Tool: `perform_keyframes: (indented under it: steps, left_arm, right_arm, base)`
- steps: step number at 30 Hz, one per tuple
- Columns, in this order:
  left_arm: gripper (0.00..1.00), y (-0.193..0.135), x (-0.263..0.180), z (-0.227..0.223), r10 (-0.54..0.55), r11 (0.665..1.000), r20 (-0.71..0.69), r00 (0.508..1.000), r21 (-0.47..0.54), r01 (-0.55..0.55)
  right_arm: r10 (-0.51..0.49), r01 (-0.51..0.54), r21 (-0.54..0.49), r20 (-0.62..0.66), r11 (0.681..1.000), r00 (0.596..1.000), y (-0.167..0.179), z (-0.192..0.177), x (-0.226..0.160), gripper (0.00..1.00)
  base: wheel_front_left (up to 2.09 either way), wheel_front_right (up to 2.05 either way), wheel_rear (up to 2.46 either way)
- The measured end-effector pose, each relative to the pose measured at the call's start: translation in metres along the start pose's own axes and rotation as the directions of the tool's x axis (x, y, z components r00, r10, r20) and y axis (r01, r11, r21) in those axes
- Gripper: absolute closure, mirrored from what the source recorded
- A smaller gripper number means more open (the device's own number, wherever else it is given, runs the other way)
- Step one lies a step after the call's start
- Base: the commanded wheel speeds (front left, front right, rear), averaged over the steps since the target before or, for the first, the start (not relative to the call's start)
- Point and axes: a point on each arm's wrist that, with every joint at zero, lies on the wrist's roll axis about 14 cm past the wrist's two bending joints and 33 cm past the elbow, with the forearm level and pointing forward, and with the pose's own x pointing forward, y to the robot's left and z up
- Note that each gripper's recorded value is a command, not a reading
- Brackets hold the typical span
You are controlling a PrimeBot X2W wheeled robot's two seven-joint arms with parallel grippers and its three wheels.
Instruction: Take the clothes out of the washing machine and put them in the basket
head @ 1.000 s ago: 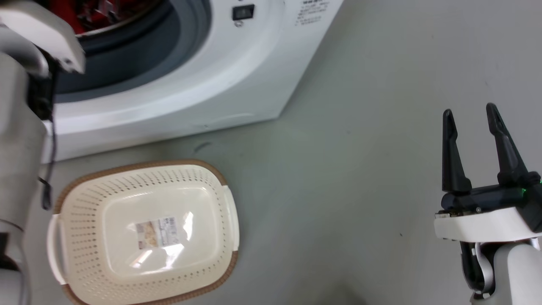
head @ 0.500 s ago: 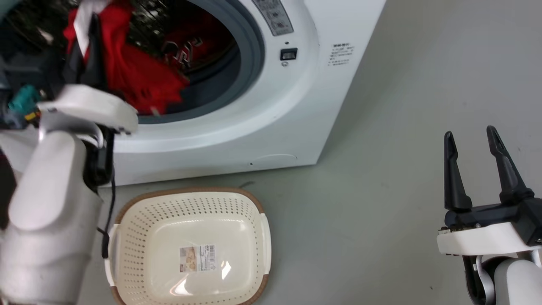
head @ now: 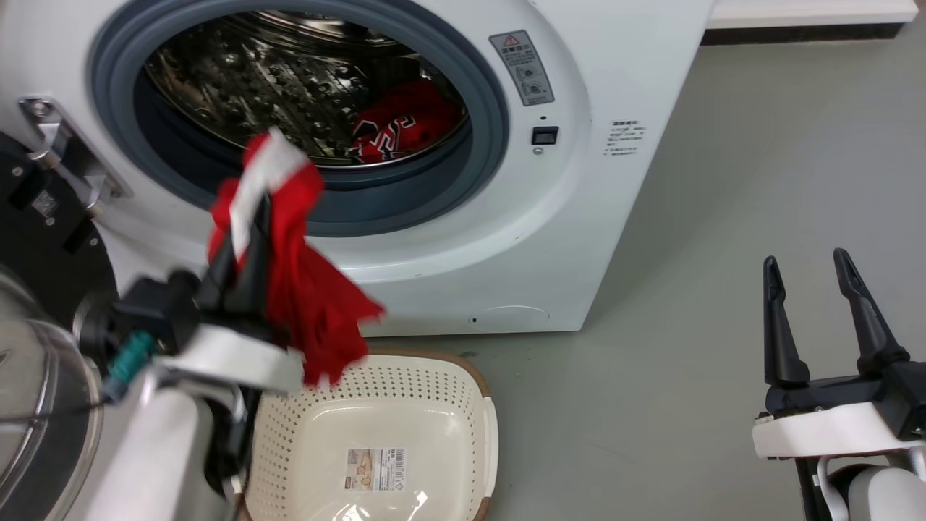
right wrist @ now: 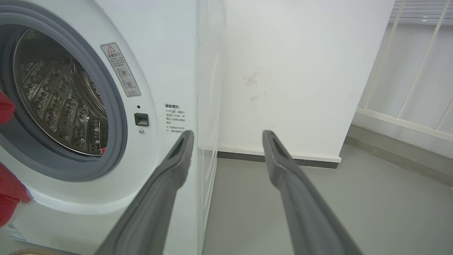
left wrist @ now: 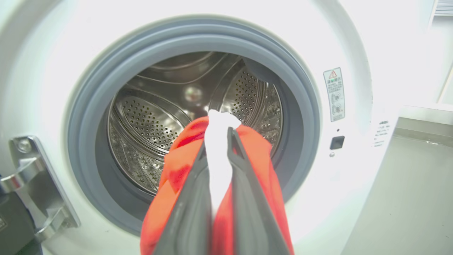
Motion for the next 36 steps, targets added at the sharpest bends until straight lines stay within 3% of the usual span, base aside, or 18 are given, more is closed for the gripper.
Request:
perform_keyframes:
  steps: [11, 12, 22, 36]
  left_arm:
    - [1.0, -0.011, -0.06, -0.083, -0.006, 0.998, -0.283, 0.959, -0.067, -0.013]
    - [1.0, -0.011, -0.07, -0.115, -0.009, 0.997, -0.369, 0.929, -0.075, -0.021]
    - [1.0, -0.014, -0.084, -0.226, -0.06, 0.996, -0.624, 0.779, -0.088, 0.007]
    - [1.0, -0.028, -0.084, -0.344, -0.128, 0.991, -0.789, 0.601, -0.129, 0.042]
  right_arm:
    - [0.044, -0.044, -0.005, -0.028, 0.999, 0.999, 0.015, -0.014, 0.01, 0.0]
    - [0.051, -0.052, -0.009, -0.05, 0.999, 0.997, 0.017, -0.025, 0.015, 0.0]
    - [0.051, -0.059, -0.064, -0.119, 0.996, 0.992, 0.014, -0.066, 0.039, 0.0]
    - [0.017, -0.048, -0.109, -0.271, 0.993, 0.962, 0.001, -0.151, 0.05, 0.0]
  base:
    - [0.0, 0.0, 0.0]
    - [0.0, 0.0, 0.0]
    - [0.0, 0.0, 0.0]
    - [0.0, 0.0, 0.0]
